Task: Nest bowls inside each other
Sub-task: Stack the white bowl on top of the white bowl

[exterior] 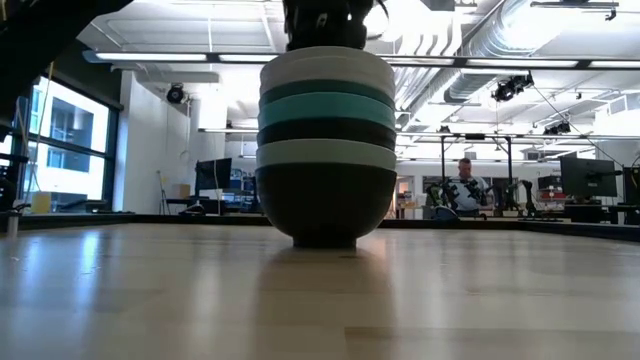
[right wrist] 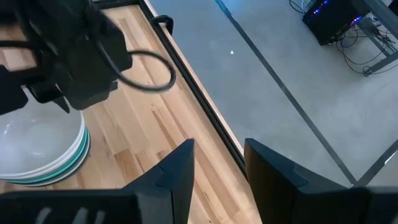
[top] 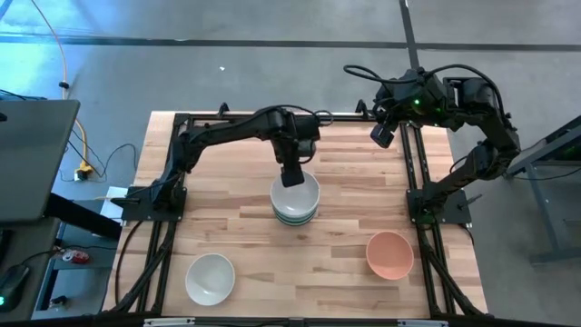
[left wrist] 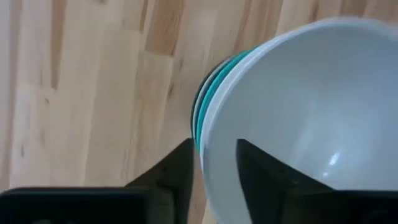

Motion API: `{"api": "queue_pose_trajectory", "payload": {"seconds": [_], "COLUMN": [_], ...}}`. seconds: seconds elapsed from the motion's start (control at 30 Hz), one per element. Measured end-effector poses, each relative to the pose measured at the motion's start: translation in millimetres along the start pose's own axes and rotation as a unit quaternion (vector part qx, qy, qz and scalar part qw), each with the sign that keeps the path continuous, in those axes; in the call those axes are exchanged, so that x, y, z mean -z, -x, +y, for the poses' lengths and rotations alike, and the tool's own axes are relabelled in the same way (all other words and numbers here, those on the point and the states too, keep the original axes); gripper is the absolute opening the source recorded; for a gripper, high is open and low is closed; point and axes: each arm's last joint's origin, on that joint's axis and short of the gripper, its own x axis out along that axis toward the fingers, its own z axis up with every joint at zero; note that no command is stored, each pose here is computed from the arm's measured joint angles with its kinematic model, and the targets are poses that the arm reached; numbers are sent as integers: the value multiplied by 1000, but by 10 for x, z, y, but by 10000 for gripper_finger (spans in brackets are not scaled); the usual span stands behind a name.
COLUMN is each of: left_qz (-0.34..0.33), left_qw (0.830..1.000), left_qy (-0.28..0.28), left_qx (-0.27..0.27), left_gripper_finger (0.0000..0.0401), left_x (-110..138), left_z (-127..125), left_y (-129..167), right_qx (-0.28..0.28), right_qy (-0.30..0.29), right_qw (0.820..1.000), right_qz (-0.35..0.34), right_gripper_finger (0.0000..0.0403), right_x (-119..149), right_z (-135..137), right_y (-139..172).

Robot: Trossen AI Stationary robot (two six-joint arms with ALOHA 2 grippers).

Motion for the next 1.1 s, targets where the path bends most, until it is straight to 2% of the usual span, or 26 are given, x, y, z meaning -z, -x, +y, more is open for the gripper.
{"api": "queue_pose_trajectory", "payload": {"seconds": [0.17,0.3,0.43,0.73,0.87,1.1], "left_qz": [-45,-21,-19,-35,-19,54], "left_qw": [999,1000,999,991,987,978], "left_qy": [-10,-16,-33,-126,-157,-196], "left_qx": [1,0,12,26,31,41], "left_gripper_finger": [166,190,194,191,188,181], "left_x": [-41,87,254,700,921,1357], "left_z": [-44,-71,-137,-439,-568,-807], "left_y": [262,435,568,895,902,656], "right_qx": [0,-1,-11,-38,-49,-68], "right_qy": [0,0,0,18,30,38], "right_qw": [1000,1000,1000,999,998,997], "right_qz": [0,0,1,2,2,3], "right_gripper_finger": [133,133,133,133,133,133], "right_x": [0,0,0,2,2,3], "right_z": [0,0,6,21,28,39], "right_y": [0,0,0,1,1,1]}}
